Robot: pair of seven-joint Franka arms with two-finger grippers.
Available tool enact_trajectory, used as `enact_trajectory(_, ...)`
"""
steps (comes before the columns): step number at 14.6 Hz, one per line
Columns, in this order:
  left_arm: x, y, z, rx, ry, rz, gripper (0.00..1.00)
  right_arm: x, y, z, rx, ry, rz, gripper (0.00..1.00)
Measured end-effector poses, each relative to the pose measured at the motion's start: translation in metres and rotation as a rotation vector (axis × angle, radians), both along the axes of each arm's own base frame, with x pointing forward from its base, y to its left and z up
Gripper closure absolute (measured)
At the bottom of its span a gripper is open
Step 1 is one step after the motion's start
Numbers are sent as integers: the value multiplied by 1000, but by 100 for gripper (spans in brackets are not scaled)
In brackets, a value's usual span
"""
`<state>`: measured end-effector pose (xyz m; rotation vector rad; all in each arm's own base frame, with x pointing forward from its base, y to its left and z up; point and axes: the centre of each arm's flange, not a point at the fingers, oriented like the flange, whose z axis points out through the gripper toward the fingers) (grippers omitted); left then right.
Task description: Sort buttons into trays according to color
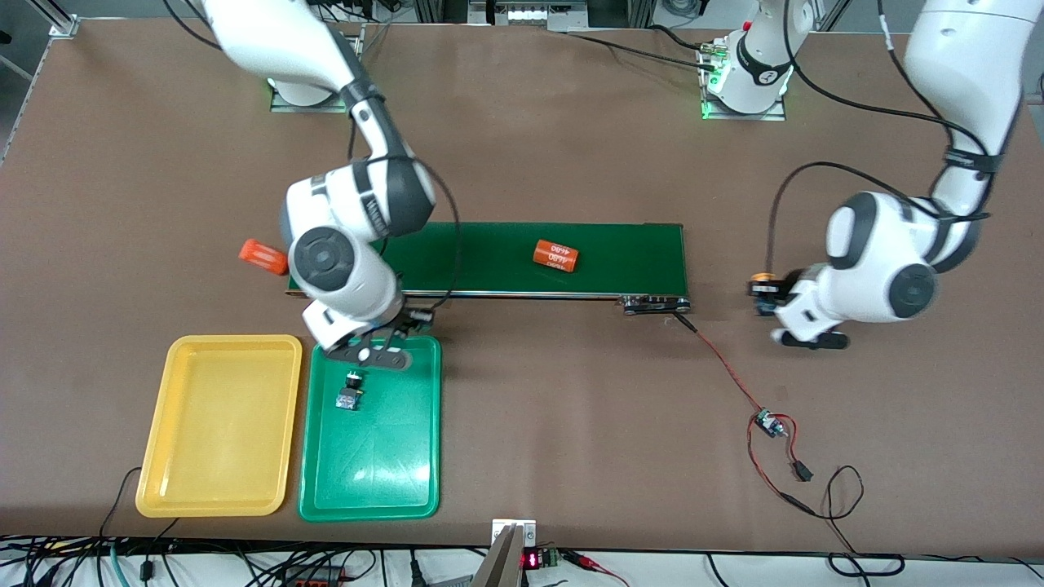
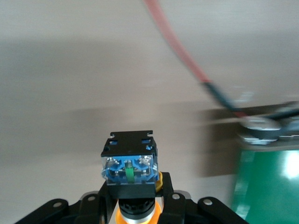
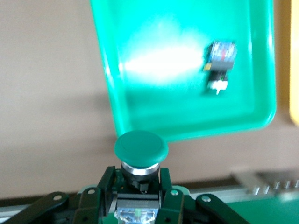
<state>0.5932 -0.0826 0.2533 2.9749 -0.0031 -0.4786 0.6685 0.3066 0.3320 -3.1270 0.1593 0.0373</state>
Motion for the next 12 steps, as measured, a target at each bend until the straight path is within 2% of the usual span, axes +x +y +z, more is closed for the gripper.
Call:
enact_trajectory(4, -25, -116, 19, 6, 9, 21, 59, 36, -18, -47, -4, -65, 78, 58)
enact_trajectory(8, -54, -190, 11, 4, 6, -49, 59, 51, 4, -78, 0, -135, 170, 58)
enact_trajectory(10, -64, -207, -2, 6, 27, -56, 59, 57, -4, -89, 35, -132, 210, 58)
enact_trajectory(12, -63, -206, -9, 1, 28, -50, 56, 63, -17, -96, 84, -124, 219, 58)
